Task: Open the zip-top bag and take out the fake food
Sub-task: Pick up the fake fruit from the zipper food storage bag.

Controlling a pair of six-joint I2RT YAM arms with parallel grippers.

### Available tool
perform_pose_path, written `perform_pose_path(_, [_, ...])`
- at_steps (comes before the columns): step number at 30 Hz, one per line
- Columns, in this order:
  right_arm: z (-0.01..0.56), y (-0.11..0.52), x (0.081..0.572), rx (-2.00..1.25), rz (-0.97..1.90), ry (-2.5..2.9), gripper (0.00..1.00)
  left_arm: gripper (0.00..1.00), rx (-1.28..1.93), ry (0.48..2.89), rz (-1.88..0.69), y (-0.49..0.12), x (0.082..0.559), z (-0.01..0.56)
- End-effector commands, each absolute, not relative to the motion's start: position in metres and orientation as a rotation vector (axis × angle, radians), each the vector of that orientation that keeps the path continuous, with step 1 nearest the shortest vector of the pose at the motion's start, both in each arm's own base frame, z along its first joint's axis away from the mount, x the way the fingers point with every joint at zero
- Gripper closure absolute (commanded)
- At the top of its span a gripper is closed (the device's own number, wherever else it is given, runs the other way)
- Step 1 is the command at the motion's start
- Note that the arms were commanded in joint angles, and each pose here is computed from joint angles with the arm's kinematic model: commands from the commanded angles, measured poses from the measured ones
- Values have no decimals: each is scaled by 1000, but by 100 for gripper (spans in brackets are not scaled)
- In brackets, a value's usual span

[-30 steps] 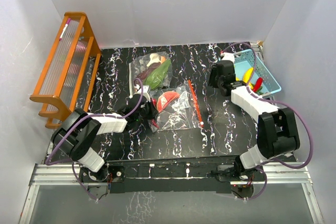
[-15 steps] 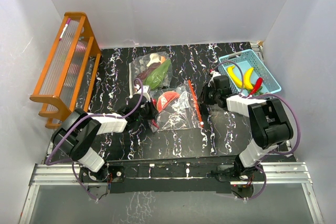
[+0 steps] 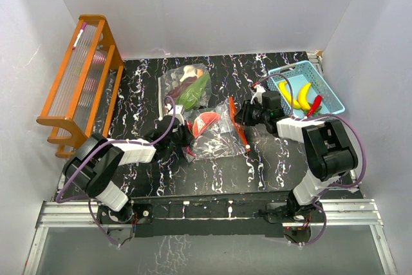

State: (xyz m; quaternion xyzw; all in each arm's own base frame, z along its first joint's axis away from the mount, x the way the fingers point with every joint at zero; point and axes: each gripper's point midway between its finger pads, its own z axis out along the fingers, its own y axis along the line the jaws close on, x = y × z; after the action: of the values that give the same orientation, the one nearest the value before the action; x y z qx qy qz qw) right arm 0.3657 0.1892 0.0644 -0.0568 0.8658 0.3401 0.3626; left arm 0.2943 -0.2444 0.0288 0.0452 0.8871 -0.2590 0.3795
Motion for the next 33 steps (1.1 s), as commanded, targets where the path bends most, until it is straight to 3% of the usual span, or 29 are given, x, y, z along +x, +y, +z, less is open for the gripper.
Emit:
perform_pose_path(1, [66, 203, 371, -178, 962, 2169, 78, 100, 113, 2262, -681, -243, 291, 31])
perform_pose_path(9, [21, 190, 385, -62, 847, 2247, 78, 100, 120, 2257, -675, -242, 291, 38])
perform_pose_path(17, [23, 232, 385, -180, 1199, 2087, 76, 100, 110, 2257, -686, -244, 291, 41])
perform_pose_path(26, [34, 252, 381, -264, 1325, 1957, 52, 100, 121, 2272, -684, -248, 295, 36])
perform_pose_path(29, [35, 254, 391, -272, 1317, 1945, 37, 100, 127, 2273, -694, -250, 296, 35])
perform_pose_path(33, [32, 265, 394, -321, 1361, 1935, 30, 100, 129, 2275, -701, -251, 295, 36])
